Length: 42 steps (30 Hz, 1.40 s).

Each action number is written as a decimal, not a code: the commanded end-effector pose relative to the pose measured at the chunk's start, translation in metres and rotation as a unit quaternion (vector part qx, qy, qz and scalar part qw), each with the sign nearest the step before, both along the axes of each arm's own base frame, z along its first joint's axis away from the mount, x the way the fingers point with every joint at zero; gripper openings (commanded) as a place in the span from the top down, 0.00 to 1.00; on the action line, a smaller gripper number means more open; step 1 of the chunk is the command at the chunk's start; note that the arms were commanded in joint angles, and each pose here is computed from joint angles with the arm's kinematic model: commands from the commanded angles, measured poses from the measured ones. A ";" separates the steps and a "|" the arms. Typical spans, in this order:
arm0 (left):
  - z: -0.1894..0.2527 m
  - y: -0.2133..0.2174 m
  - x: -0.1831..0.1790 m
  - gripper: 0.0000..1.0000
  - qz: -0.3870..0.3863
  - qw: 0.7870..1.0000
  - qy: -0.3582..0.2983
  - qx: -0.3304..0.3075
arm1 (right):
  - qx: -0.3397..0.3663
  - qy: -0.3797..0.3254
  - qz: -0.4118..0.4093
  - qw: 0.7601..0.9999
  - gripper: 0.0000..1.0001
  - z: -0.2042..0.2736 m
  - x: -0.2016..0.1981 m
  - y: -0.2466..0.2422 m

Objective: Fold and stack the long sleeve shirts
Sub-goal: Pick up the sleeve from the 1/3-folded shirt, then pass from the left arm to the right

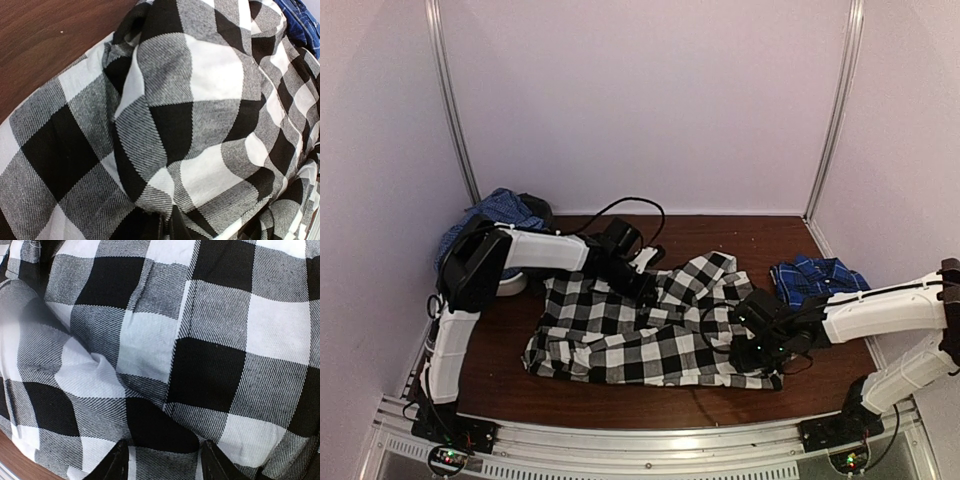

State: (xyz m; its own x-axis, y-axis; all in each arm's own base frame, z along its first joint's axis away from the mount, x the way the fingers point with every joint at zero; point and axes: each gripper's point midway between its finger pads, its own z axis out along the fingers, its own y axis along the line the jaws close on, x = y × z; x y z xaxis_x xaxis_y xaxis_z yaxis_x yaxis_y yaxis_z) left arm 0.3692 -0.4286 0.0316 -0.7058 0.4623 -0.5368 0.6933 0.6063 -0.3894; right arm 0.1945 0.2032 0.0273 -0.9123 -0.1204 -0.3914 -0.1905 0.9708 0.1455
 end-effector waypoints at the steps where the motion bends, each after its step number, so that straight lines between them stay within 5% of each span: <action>1: 0.044 -0.005 0.008 1.00 -0.006 0.999 -0.031 -0.032 | 0.004 -0.016 -0.001 1.000 0.49 0.008 0.006 0.003; 17: 0.188 -0.014 -0.002 1.00 -0.038 0.989 -0.083 -0.117 | 0.010 -0.057 -0.031 0.998 0.49 0.043 0.022 -0.015; 27: 0.247 -0.015 -0.042 1.00 -0.062 0.980 0.002 -0.190 | 0.014 -0.126 -0.080 0.989 0.48 0.104 0.060 -0.053; 42: 0.283 -0.022 -0.073 1.00 -0.057 0.965 0.008 -0.258 | 0.210 -0.168 -0.024 0.963 0.40 0.170 0.068 -0.001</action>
